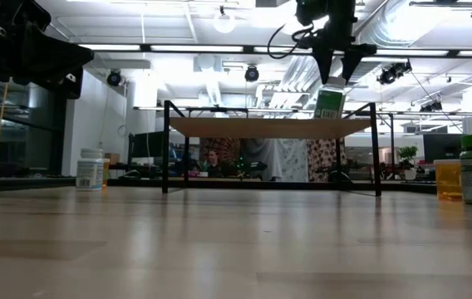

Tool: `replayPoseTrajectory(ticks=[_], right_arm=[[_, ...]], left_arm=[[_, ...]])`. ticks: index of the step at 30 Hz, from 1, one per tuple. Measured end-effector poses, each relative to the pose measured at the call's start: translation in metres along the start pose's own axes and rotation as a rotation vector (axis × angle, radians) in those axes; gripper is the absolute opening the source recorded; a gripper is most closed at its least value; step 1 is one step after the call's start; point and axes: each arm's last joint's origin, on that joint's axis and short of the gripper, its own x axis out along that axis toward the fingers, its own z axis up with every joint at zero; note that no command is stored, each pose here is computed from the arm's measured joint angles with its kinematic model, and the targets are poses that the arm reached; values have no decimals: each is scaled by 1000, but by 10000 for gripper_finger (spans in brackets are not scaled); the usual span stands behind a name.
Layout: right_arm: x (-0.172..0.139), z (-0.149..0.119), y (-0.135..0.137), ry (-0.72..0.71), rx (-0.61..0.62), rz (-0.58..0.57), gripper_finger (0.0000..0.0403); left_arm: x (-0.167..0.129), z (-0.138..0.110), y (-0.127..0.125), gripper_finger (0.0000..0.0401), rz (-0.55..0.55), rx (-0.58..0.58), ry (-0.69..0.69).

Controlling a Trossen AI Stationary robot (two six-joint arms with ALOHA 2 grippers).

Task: Pick and place medicine bottles onto shelf by color
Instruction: Put the green pill bottle on the shelf

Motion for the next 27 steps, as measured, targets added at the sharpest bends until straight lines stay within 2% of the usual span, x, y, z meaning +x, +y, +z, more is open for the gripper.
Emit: replayPoseTrajectory(ticks=[27], right_arm=[[0, 0, 0, 0, -17, 1, 236]], left_arm=[[0, 0, 0, 3, 0, 0, 0]])
